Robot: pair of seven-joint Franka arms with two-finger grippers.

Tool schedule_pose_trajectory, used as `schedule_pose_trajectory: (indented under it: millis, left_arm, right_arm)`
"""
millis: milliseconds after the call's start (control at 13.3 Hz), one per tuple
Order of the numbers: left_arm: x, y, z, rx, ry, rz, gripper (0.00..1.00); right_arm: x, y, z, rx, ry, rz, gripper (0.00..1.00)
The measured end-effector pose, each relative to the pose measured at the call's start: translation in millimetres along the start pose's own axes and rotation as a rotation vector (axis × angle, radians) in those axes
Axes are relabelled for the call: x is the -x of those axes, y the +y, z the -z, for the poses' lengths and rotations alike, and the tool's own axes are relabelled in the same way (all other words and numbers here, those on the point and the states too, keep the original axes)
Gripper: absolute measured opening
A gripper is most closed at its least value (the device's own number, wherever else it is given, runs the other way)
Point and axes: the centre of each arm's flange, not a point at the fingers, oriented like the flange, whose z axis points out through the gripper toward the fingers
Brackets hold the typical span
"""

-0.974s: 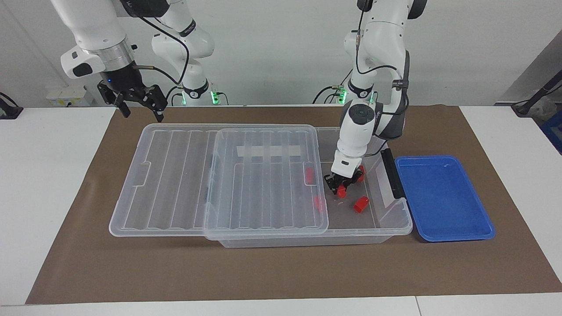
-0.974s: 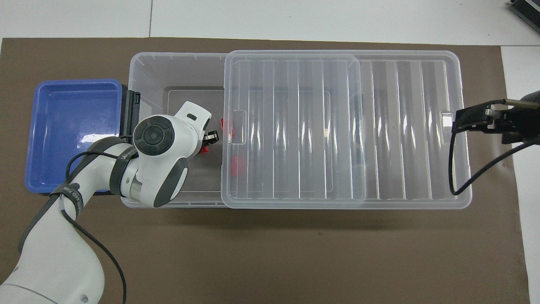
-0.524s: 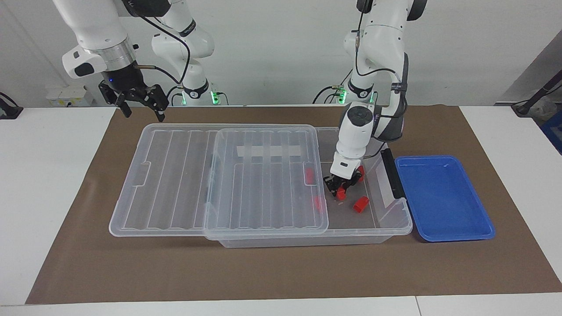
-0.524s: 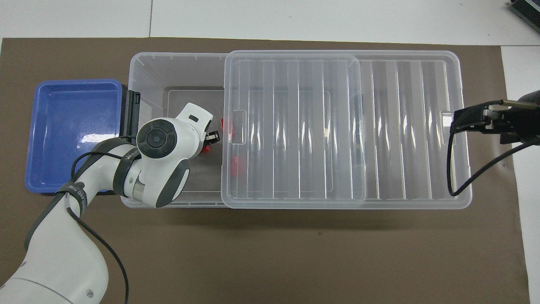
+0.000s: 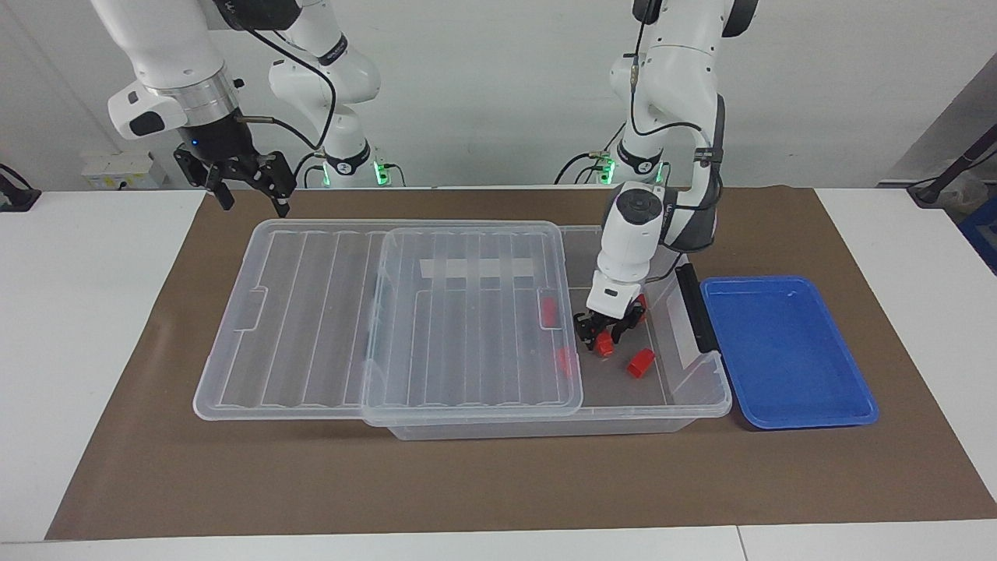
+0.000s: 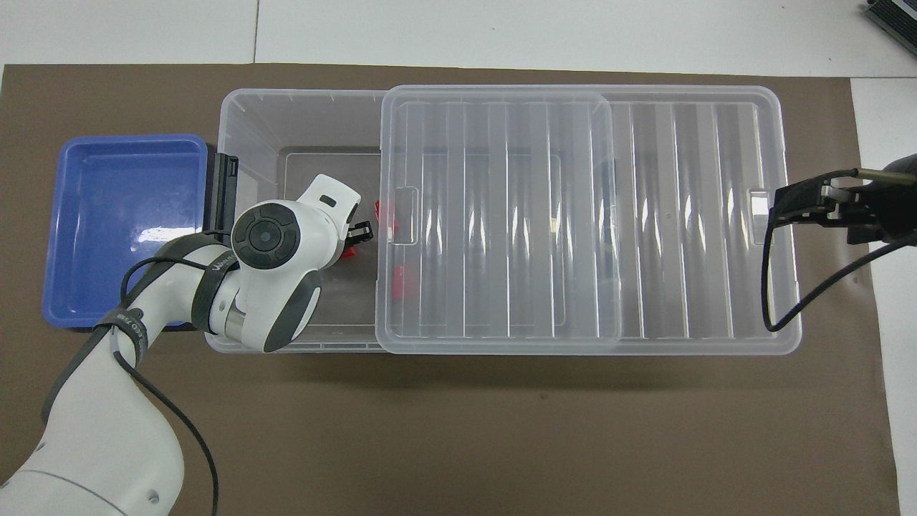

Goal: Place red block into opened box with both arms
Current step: 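Withdraw the left gripper over the tray while the right gripper reaches the lid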

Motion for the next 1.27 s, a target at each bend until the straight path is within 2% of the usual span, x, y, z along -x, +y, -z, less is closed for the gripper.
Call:
schedule_pose_trajectory:
  millis: [75, 300, 524, 599, 974, 1273]
  left_arm:
    - [0.0, 0.0, 0.0, 0.000, 0.000, 0.000, 0.58]
    - [-1.2, 1.3, 1.9, 0.002, 0.002, -0.001, 0.58]
    - [-14.1, 8.6, 21.6, -0.018, -0.015, 0.002, 0.58]
    - [-20.7, 11.7, 33.4, -0.027, -0.024, 0.005, 0.58]
    - [-54.0, 6.2, 123.7, -0.093, -0.083, -0.002, 0.59]
    - [-94.3, -54.2, 207.4, -0.095, -0.094, -0.036, 0.60]
  right_arm:
    - [-1.1, 1.7, 0.5, -0.001, 0.006, -0.004, 0.84]
    - [-6.8, 11.5, -5.2, -0.004, 0.021, -0.023, 0.43]
    - [-18.0, 33.4, -21.7, -0.008, 0.049, -0.063, 0.09]
    - [-22.2, 44.0, -28.3, -0.009, 0.059, -0.064, 0.01]
    - [-37.5, 104.8, -88.2, 0.002, 0.085, -0.024, 0.01]
    - [-47.3, 123.5, -139.3, 0.007, 0.086, -0.013, 0.01]
